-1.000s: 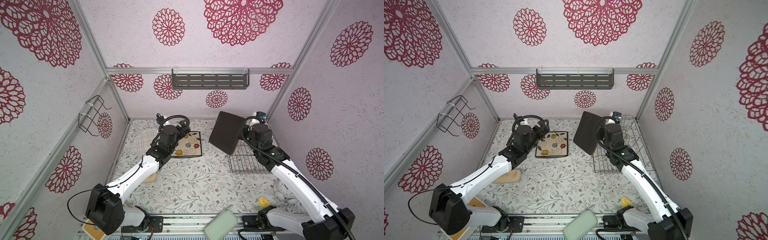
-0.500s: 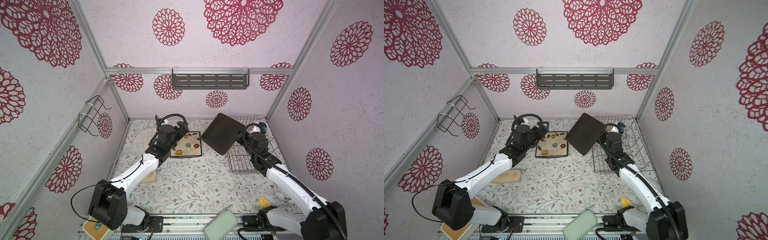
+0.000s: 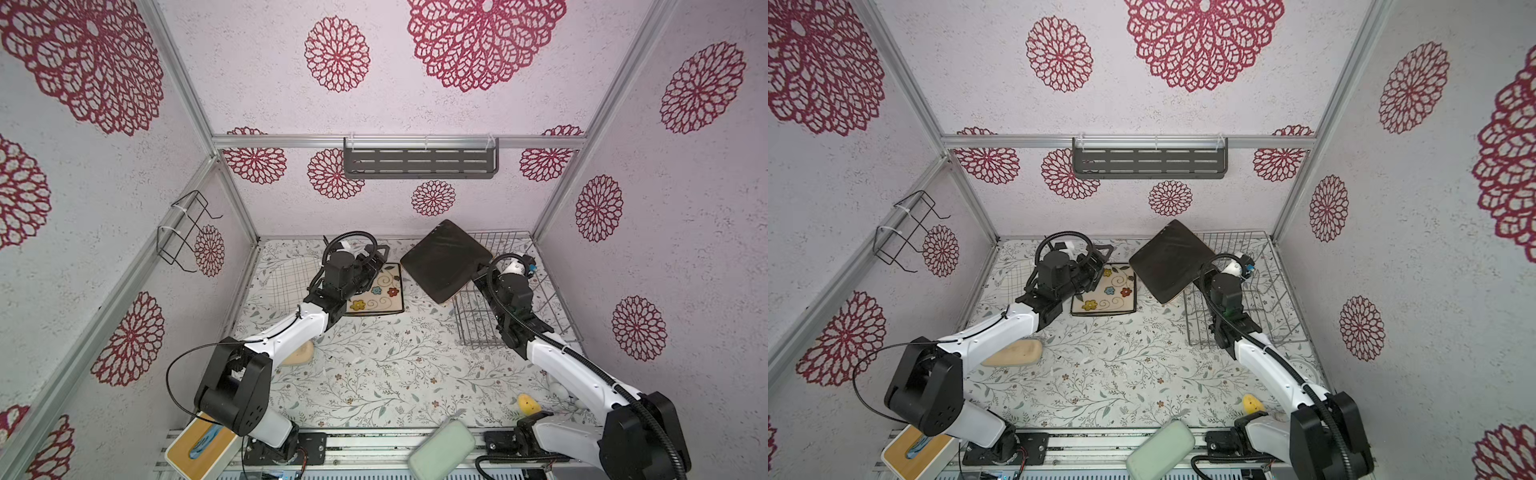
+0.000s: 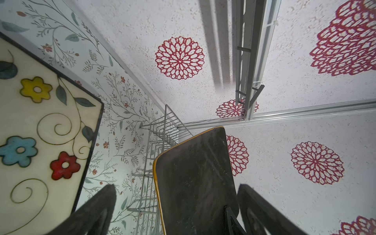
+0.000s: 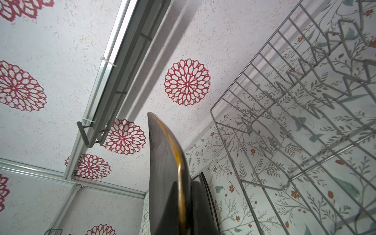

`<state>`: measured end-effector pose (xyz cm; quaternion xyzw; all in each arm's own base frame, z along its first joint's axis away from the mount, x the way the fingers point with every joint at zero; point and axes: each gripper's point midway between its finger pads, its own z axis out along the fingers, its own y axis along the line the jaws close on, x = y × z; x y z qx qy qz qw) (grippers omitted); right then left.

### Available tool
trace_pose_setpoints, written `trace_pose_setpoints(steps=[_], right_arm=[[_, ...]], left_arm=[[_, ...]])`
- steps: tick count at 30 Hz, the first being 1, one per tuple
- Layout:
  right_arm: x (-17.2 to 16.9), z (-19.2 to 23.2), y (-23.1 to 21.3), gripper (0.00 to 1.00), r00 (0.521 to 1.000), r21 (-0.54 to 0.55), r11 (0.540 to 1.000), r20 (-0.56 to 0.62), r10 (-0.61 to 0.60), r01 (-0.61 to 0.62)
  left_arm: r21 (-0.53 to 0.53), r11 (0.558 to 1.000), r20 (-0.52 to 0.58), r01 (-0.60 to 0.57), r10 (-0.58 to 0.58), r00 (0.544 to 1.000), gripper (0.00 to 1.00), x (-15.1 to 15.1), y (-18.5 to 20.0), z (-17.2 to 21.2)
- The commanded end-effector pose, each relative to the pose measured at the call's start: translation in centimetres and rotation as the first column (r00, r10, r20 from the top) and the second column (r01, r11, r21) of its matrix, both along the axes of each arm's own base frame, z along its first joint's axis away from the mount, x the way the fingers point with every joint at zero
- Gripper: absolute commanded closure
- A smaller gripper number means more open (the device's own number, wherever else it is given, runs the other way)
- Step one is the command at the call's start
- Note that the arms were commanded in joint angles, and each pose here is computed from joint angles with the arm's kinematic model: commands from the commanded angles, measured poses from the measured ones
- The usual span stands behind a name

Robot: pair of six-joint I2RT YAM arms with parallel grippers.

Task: Unload the plates from the dish rack
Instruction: 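Tilt the dark plate toward the left gripper while the left gripper reaches its edge, then close the left gripper on the dark plate's lower edge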

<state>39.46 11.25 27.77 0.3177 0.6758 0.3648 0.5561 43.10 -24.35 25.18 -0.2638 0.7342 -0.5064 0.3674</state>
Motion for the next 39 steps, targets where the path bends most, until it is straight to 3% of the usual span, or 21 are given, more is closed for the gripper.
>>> trace_pose_setpoints(steps=[1, 9, 17, 23, 39], right_arm=[[-0.9, 12.4, 0.1, 1.0, 0.931, 0.263, 0.961, 0.364, -0.011, -0.091], [-1.2, 13.0, 1.4, 1.0, 0.918, 0.351, 0.917, 0.395, 0.038, -0.189], [-1.3, 13.2, 1.6, 1.0, 0.916, 0.414, 0.887, 0.401, 0.027, -0.207], [-1.0, 13.1, 2.6, 1.0, 0.918, 0.437, 0.87, 0.394, 0.044, -0.229], [-1.2, 12.6, 2.8, 1.0, 0.926, 0.458, 0.867, 0.377, 0.013, -0.198]], left_arm=[[-0.03, 0.999, 0.053, 0.04, -0.039, 0.998, 0.02, -0.4, -1.0, 1.4], [-0.005, 0.999, 0.069, 0.038, -0.038, 0.997, 0.0, -0.6, -1.0, 1.1], [-0.047, 0.993, 0.158, 0.108, -0.1, 0.982, 0.06, -0.5, -3.8, 2.8], [0.022, 0.993, 0.156, 0.12, -0.121, 0.98, 0.09, -0.6, -5.4, 2.6], [-0.061, 0.986, 0.2, 0.154, -0.139, 0.97, 0.51, -0.4, -7.5, 3.1]])
